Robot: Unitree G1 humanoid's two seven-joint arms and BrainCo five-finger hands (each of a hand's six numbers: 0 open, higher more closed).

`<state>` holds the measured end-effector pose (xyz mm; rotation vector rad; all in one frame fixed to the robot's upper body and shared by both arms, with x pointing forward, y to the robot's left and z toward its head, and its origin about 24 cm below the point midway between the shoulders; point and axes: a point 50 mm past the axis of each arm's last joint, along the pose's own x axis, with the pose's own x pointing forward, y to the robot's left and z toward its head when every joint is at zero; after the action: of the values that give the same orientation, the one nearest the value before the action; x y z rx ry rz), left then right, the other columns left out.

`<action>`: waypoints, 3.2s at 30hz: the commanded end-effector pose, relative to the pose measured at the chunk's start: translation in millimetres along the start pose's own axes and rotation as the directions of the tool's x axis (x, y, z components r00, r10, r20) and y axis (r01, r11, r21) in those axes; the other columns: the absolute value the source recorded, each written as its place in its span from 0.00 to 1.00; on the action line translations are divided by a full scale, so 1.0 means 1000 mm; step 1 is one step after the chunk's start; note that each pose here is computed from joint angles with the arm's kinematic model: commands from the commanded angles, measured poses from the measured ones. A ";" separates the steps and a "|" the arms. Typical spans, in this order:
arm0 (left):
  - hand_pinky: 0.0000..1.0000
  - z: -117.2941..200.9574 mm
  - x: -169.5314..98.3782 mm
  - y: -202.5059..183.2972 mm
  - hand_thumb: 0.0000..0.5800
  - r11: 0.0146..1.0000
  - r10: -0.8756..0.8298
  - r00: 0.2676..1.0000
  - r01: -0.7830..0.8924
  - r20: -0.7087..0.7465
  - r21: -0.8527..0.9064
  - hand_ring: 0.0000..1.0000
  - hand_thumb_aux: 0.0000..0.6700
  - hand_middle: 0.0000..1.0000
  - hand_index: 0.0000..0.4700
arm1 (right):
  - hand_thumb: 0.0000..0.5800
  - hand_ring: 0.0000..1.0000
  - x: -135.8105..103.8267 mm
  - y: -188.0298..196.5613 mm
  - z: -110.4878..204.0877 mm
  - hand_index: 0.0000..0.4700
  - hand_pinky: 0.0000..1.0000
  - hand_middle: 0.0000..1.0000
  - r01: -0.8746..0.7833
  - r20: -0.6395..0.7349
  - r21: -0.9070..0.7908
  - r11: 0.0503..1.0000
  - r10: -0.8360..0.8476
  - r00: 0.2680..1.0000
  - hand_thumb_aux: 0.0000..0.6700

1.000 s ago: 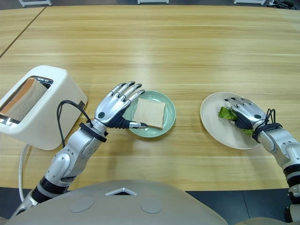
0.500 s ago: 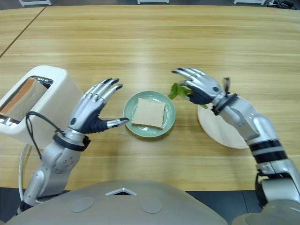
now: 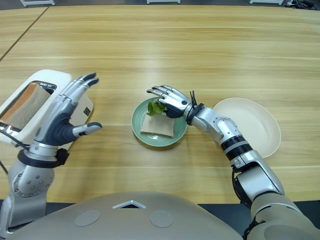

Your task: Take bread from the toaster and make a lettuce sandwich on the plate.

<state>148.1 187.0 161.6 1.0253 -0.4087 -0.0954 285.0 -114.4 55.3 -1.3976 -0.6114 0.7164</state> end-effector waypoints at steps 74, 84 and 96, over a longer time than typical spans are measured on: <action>0.00 -0.038 -0.028 0.021 0.00 0.999 -0.040 0.989 0.036 -0.139 -0.027 0.00 0.00 0.00 0.00 | 1.00 0.00 -0.066 -0.003 -0.028 1.00 0.00 0.00 -0.075 -0.106 -0.268 0.960 0.048 0.993 1.00; 0.00 -0.037 -0.025 -0.008 0.00 0.982 -0.128 0.985 0.110 -0.114 -0.152 0.00 0.00 0.00 0.00 | 1.00 0.00 -0.060 -0.011 -0.018 1.00 0.00 0.00 0.033 -0.088 -0.161 0.986 -0.048 0.995 1.00; 0.00 -0.042 -0.025 -0.023 0.00 0.971 -0.174 0.978 0.150 -0.119 -0.186 0.00 0.00 0.00 0.00 | 1.00 0.00 -0.043 -0.030 -0.009 1.00 0.00 0.00 0.132 -0.101 0.047 0.990 -0.127 0.987 1.00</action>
<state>142.4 216.2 120.1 0.8807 -0.2018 -0.1963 262.8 -155.9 79.9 -1.3346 -0.5986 0.5601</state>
